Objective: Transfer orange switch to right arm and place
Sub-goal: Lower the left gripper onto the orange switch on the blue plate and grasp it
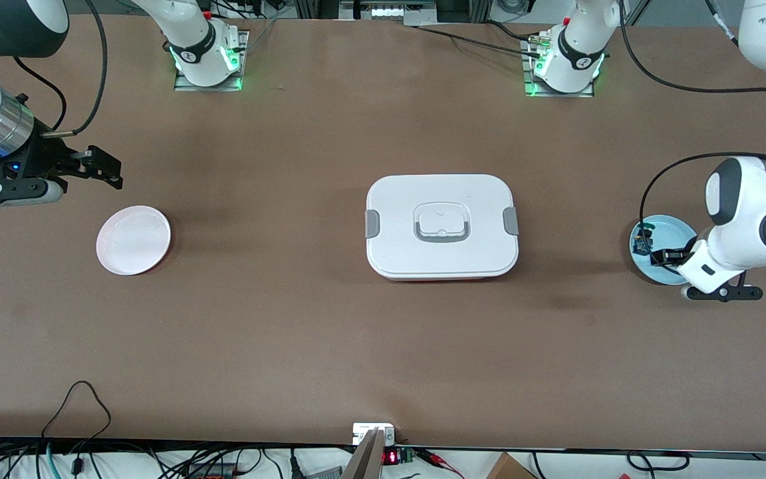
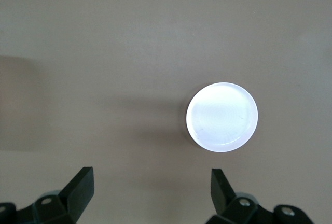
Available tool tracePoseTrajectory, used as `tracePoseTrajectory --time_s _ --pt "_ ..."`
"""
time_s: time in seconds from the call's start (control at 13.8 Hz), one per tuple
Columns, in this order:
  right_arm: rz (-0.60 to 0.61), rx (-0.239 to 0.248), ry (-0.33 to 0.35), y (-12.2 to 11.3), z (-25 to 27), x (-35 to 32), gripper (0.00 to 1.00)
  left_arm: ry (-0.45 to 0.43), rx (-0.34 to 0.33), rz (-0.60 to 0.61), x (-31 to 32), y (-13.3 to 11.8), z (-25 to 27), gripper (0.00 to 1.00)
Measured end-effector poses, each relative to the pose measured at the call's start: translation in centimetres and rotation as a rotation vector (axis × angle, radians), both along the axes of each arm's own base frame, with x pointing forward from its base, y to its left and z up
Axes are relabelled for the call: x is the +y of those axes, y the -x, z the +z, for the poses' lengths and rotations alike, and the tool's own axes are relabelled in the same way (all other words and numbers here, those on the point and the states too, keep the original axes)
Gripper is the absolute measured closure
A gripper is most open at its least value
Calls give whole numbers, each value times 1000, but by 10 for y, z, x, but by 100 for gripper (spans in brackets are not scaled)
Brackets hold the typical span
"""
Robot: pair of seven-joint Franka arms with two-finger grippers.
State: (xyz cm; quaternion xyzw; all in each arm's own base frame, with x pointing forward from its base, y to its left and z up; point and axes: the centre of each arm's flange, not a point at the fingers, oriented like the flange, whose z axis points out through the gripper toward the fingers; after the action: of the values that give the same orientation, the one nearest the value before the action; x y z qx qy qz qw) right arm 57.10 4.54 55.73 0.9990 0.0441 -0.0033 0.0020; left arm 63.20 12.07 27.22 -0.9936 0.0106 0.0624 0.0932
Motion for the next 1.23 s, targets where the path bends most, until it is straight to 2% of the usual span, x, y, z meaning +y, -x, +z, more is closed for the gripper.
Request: tracePoseTrajectory --time_s 0.14,0.43,1.23 --pt "0 0 0 0 0 0 0 18 -12 -41 17 4 -19 0" --pt "0 0 0 0 0 0 0 43 -46 -49 31 26 -53 0" --pt "0 0 0 0 0 0 0 56 -37 -8 62 41 -73 0"
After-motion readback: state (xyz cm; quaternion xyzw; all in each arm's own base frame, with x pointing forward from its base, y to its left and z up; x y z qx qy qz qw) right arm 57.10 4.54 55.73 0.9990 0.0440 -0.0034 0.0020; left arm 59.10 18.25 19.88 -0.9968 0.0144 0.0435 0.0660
